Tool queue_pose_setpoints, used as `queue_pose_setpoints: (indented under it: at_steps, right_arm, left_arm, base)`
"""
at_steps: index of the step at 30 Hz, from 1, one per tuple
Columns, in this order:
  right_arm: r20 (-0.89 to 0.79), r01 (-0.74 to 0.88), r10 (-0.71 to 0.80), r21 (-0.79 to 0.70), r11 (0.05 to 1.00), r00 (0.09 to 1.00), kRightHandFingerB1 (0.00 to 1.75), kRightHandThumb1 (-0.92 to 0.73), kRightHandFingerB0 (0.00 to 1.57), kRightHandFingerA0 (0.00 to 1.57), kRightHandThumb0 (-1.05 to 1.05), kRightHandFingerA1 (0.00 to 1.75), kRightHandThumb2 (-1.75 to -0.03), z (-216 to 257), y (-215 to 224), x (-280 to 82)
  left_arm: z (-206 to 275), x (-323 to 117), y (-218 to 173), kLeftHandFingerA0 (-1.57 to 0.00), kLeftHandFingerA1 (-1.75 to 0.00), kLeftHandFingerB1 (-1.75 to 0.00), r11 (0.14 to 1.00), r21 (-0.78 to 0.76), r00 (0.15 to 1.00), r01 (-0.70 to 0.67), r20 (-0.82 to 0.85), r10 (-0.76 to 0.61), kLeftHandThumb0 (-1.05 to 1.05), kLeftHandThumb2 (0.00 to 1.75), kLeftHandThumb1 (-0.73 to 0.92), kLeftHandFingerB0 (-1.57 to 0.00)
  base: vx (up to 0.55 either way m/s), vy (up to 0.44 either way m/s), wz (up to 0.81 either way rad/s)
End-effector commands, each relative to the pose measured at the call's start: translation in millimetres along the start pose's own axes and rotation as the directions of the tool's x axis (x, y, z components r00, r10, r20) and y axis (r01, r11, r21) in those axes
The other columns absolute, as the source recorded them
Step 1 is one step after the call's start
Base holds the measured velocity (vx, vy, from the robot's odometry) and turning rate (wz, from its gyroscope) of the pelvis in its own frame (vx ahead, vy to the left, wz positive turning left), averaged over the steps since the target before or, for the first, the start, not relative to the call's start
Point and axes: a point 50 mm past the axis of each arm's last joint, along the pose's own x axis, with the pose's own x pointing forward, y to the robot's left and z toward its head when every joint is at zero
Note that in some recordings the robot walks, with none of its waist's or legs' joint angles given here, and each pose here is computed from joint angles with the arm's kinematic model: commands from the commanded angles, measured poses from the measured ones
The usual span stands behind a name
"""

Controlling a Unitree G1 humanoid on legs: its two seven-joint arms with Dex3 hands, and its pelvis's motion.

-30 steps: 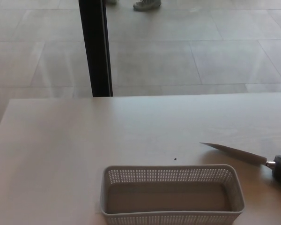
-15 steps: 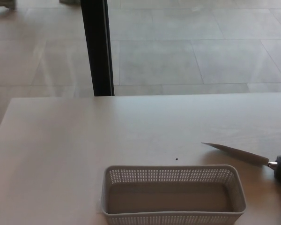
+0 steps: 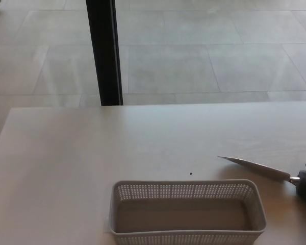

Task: A garden tool is kept on the righthand side and a container is kept on the lefthand side on a desk infront of the robot. the robot uses its right hand to pick up the garden tool and makes a scooping motion inside the container

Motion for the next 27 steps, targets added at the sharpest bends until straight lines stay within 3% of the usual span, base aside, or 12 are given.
queue_pose_setpoints:
  at_steps: [1, 2, 3, 4, 5, 6, 7, 8, 12, 20, 21, 27]
  right_arm:
    - [-0.099, -0.227, 0.223, -0.037, 0.973, 0.970, 0.19, -0.59, 0.00, 0.22, -0.84, 0.57, -0.98, 0, 36, 0]
    - [-0.106, -0.226, 0.223, -0.012, 0.974, 0.969, 0.24, -0.69, 0.04, 0.50, -0.69, 0.58, -0.61, -1, 38, -1]
    - [-0.108, -0.229, 0.229, 0.010, 0.973, 0.968, 0.30, -0.55, 0.03, 0.65, -0.59, 0.77, -0.89, -2, 40, -2]
    - [-0.119, -0.234, 0.235, 0.021, 0.972, 0.965, 0.24, -0.68, 0.12, 0.67, -0.38, 1.16, -0.63, -4, 42, -2]
    - [-0.128, -0.236, 0.236, 0.016, 0.972, 0.963, 0.43, -0.64, 0.25, 0.79, -0.37, 1.16, -0.85, -5, 44, -3]
    - [-0.141, -0.245, 0.244, 0.011, 0.970, 0.960, 0.35, -0.72, 0.44, 0.79, -0.32, 0.98, -0.61, -8, 46, -5]
    - [-0.154, -0.255, 0.253, 0.006, 0.967, 0.955, 0.46, -0.76, 0.63, 0.84, -0.38, 0.90, -0.63, -8, 46, -4]
    - [-0.173, -0.266, 0.260, -0.013, 0.964, 0.950, 0.51, -0.67, 0.76, 0.82, -0.35, 1.12, -0.59, -9, 45, -3]
    - [-0.178, -0.191, 0.179, -0.057, 0.980, 0.968, 0.50, -0.76, 0.59, 0.68, -0.37, 1.46, -0.66, -11, 50, -6]
    - [-0.203, -0.199, 0.189, -0.030, 0.979, 0.961, 0.46, -0.77, 0.60, 0.68, -0.38, 1.46, -0.66, -22, 69, -13]
    - [-0.209, -0.213, 0.202, -0.029, 0.977, 0.957, 0.46, -0.80, 0.62, 0.69, -0.39, 1.32, -0.65, -23, 72, -14]
    - [-0.176, -0.136, 0.137, 0.020, 0.991, 0.975, 0.75, -0.85, 0.71, 0.72, -0.36, 1.55, -0.71, -26, 85, -22]
  left_arm:
    - [-3, -1, 4, -0.59, -0.61, -0.48, 1.000, -0.005, 1.000, -0.004, 0.002, 0.004, -0.47, 0.61, 0.69, -0.54]
    - [-4, -1, 5, -0.58, -0.60, -0.48, 1.000, 0.004, 1.000, -0.005, -0.002, 0.005, -0.47, 0.61, 0.70, -0.53]
    - [-4, -1, 5, -0.59, -0.60, -0.48, 1.000, 0.010, 1.000, -0.005, 0.003, 0.005, -0.46, 0.61, 0.70, -0.53]
    - [-4, -1, 4, -0.59, -0.60, -0.48, 1.000, 0.013, 1.000, -0.008, 0.000, 0.008, -0.47, 0.61, 0.69, -0.54]
    - [-4, -1, 4, -0.64, -0.62, -0.49, 1.000, 0.014, 1.000, -0.007, 0.000, 0.007, -0.46, 0.60, 0.69, -0.56]
    - [-4, -1, 4, -0.64, -0.62, -0.49, 1.000, 0.017, 1.000, -0.003, 0.003, 0.003, -0.46, 0.60, 0.68, -0.56]
    - [-4, -1, 4, -0.62, -0.64, -0.50, 1.000, 0.015, 1.000, -0.003, 0.003, 0.002, -0.46, 0.60, 0.68, -0.56]
    - [-4, -1, 4, -0.65, -0.63, -0.50, 1.000, 0.009, 1.000, -0.002, -0.001, 0.002, -0.45, 0.60, 0.68, -0.57]
    - [-5, -1, 2, -0.58, -0.56, -0.47, 1.000, 0.017, 1.000, 0.003, -0.012, -0.003, -0.45, 0.61, 0.71, -0.52]
    - [-11, -2, 2, -0.62, -0.62, -0.47, 0.999, 0.034, 1.000, 0.007, -0.017, -0.007, -0.47, 0.61, 0.70, -0.56]
    - [-11, -2, 2, -0.61, -0.60, -0.48, 0.999, 0.041, 1.000, 0.012, -0.016, -0.011, -0.46, 0.61, 0.69, -0.55]
    - [-7, -2, 3, -0.60, -0.61, -0.48, 0.999, 0.048, 1.000, 0.014, 0.000, -0.014, -0.48, 0.61, 0.69, -0.54]
  base:
    - [0.00, 0.000, 0.00]
    - [0.00, 0.000, 0.00]
    - [0.00, 0.000, 0.00]
    - [0.00, 0.000, 0.00]
    - [0.00, 0.000, 0.00]
    - [0.00, 0.000, 0.00]
    - [0.00, 0.000, 0.00]
    - [0.00, 0.000, 0.00]
    - [0.00, 0.000, 0.00]
    - [0.00, 0.000, 0.00]
    - [0.00, 0.000, 0.00]
    - [0.00, 0.000, 0.00]
